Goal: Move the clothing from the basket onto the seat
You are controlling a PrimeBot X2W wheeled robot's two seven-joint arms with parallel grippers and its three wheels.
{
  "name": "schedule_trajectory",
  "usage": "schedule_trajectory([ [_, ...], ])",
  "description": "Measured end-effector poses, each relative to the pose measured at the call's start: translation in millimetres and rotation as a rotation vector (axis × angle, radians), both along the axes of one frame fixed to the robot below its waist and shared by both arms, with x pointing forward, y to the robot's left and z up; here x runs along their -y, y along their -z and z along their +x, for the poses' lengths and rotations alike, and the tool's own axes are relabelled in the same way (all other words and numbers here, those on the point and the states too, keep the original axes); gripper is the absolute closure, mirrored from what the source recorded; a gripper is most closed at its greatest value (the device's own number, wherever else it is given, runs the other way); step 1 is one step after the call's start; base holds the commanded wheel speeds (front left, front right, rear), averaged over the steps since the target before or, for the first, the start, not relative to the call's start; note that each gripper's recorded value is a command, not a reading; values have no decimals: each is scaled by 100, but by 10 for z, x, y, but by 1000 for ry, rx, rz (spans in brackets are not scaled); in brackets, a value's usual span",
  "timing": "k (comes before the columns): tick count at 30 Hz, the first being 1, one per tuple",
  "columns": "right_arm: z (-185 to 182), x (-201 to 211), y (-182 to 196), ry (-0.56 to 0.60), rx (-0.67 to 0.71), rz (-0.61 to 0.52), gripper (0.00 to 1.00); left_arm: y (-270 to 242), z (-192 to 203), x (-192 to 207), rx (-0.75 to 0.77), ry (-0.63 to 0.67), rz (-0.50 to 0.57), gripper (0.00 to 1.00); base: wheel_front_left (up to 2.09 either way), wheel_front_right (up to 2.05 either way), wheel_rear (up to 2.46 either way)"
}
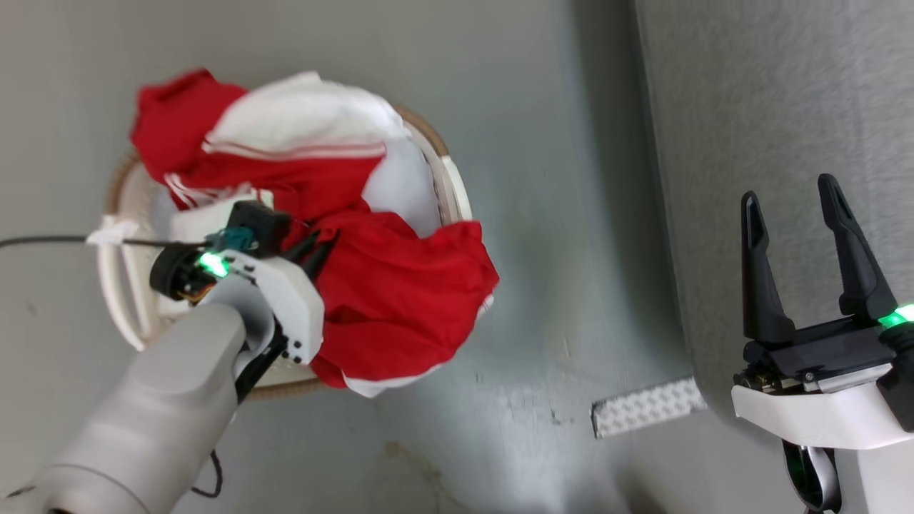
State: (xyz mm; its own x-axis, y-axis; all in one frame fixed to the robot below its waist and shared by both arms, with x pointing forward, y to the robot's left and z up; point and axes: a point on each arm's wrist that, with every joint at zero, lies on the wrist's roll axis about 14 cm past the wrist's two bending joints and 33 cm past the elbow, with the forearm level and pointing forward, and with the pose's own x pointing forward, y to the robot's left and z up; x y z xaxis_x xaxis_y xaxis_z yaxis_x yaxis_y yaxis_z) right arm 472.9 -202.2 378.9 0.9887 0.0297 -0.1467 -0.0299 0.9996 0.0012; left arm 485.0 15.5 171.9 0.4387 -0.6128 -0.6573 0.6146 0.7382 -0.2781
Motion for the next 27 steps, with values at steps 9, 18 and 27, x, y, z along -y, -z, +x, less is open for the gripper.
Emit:
schedule_trajectory([
  [9,-171,-71,-552,-2,97,44,0,-1055,304,-209,193,-131,-79,100,0,0,0],
  [18,-628,-155,-1048,-9,182,78,0,-2463,195,-315,485,-226,-199,100,0,0,0],
  [27,-1129,-216,-1402,-20,270,91,0,-3462,-337,-493,709,-305,-276,100,0,0,0],
])
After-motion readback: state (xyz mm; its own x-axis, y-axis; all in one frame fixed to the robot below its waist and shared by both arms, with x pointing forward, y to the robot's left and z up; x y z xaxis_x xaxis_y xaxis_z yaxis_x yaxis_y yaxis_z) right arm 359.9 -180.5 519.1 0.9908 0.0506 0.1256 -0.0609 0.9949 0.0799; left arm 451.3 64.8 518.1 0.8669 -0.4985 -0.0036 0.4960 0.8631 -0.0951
